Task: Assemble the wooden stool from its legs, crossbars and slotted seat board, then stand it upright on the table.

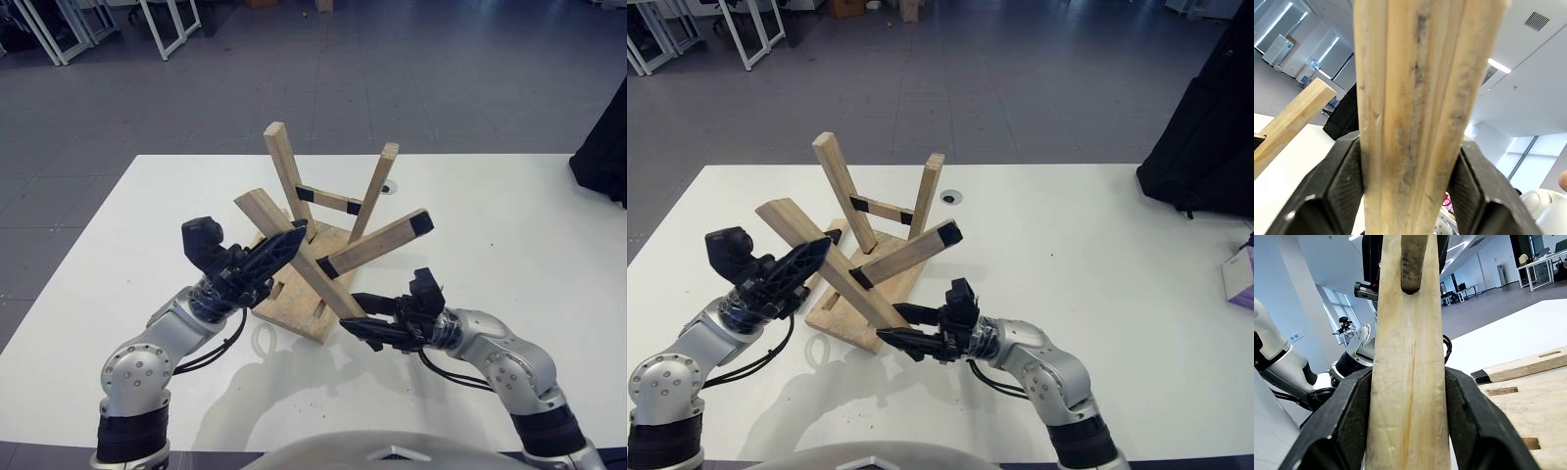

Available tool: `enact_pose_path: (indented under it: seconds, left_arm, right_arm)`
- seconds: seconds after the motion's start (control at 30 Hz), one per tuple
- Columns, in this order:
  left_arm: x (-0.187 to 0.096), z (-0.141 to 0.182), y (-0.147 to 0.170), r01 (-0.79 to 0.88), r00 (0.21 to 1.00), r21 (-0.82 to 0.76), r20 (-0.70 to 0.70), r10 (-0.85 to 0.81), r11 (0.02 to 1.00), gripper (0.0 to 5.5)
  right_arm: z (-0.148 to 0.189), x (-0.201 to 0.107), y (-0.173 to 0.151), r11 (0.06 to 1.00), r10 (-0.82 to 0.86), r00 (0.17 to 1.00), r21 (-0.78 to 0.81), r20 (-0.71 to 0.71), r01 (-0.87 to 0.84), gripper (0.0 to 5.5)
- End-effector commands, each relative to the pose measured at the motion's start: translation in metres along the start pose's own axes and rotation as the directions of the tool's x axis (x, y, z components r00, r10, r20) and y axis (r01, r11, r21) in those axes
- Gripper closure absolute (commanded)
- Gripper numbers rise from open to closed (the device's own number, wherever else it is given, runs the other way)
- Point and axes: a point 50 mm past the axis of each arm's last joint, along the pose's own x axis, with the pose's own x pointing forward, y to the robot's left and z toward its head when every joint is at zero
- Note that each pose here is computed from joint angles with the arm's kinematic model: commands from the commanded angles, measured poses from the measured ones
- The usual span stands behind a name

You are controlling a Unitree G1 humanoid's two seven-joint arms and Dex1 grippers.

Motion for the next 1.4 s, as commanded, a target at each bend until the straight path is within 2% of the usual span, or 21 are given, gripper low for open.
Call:
enact_pose_path:
  seconds: [0.03, 0.17, 0.23, 0.33, 0.43, 0.53, 0.63, 0.77, 0.87, 1.07, 1.4]
  left_arm:
    - [-0.004, 0.016, -0.009, 0.065, 0.997, 0.069, 0.043, -0.068, 0.995, 3.3]
    - [-0.013, 0.045, -0.005, -0.001, 0.993, 0.177, 0.115, -0.02, 0.984, 3.31]
    - [-0.031, 0.081, -0.01, -0.052, 0.983, 0.298, 0.181, -0.003, 0.953, 3.39]
    - [-0.05, 0.123, -0.015, -0.146, 0.98, 0.441, 0.188, 0.068, 0.885, 3.4]
    - [-0.055, 0.14, -0.012, -0.229, 0.971, 0.523, 0.176, 0.159, 0.821, 3.41]
    - [-0.048, 0.135, -0.002, -0.242, 0.97, 0.55, 0.106, 0.221, 0.799, 3.41]
    - [-0.043, 0.124, 0.005, -0.229, 0.968, 0.557, 0.044, 0.246, 0.799, 3.41]
    - [-0.041, 0.115, 0.01, -0.236, 0.962, 0.554, 0.018, 0.272, 0.798, 3.41]
    - [-0.04, 0.104, 0.01, -0.233, 0.964, 0.538, 0.021, 0.263, 0.81, 3.41]
    - [-0.048, 0.088, 0.01, -0.268, 0.956, 0.523, 0.039, 0.291, 0.809, 3.41]
    - [-0.048, 0.082, 0.01, -0.283, 0.953, 0.515, 0.051, 0.3, 0.809, 3.41]
  right_arm:
    - [-0.001, 0.0, -0.011, 0.994, -0.101, 0.994, 0.024, -0.048, 0.102, 3.11]
    - [-0.002, -0.005, -0.012, 0.986, -0.154, 0.987, 0.059, -0.053, 0.157, 2.35]
    - [-0.005, -0.008, -0.024, 0.962, -0.266, 0.96, 0.042, -0.085, 0.27, 1.93]
    - [-0.007, -0.009, -0.042, 0.905, -0.423, 0.891, -0.033, -0.166, 0.423, 1.9]
    - [-0.005, 0.004, -0.047, 0.869, -0.492, 0.838, -0.198, -0.238, 0.454, 1.9]
    - [-0.007, 0.024, -0.04, 0.855, -0.488, 0.82, -0.355, -0.298, 0.379, 1.9]
    - [-0.01, 0.034, -0.037, 0.863, -0.446, 0.814, -0.419, -0.372, 0.282, 1.9]
    - [-0.006, 0.043, -0.042, 0.903, -0.343, 0.795, -0.408, -0.501, 0.133, 1.9]
    - [-0.003, 0.05, -0.05, 0.932, -0.3, 0.782, -0.341, -0.546, 0.119, 1.9]
    - [-0.012, 0.055, -0.044, 0.964, -0.216, 0.745, -0.26, -0.632, 0.059, 1.9]
    - [-0.032, 0.046, -0.044, 0.963, -0.211, 0.592, -0.27, -0.777, -0.012, 1.9]
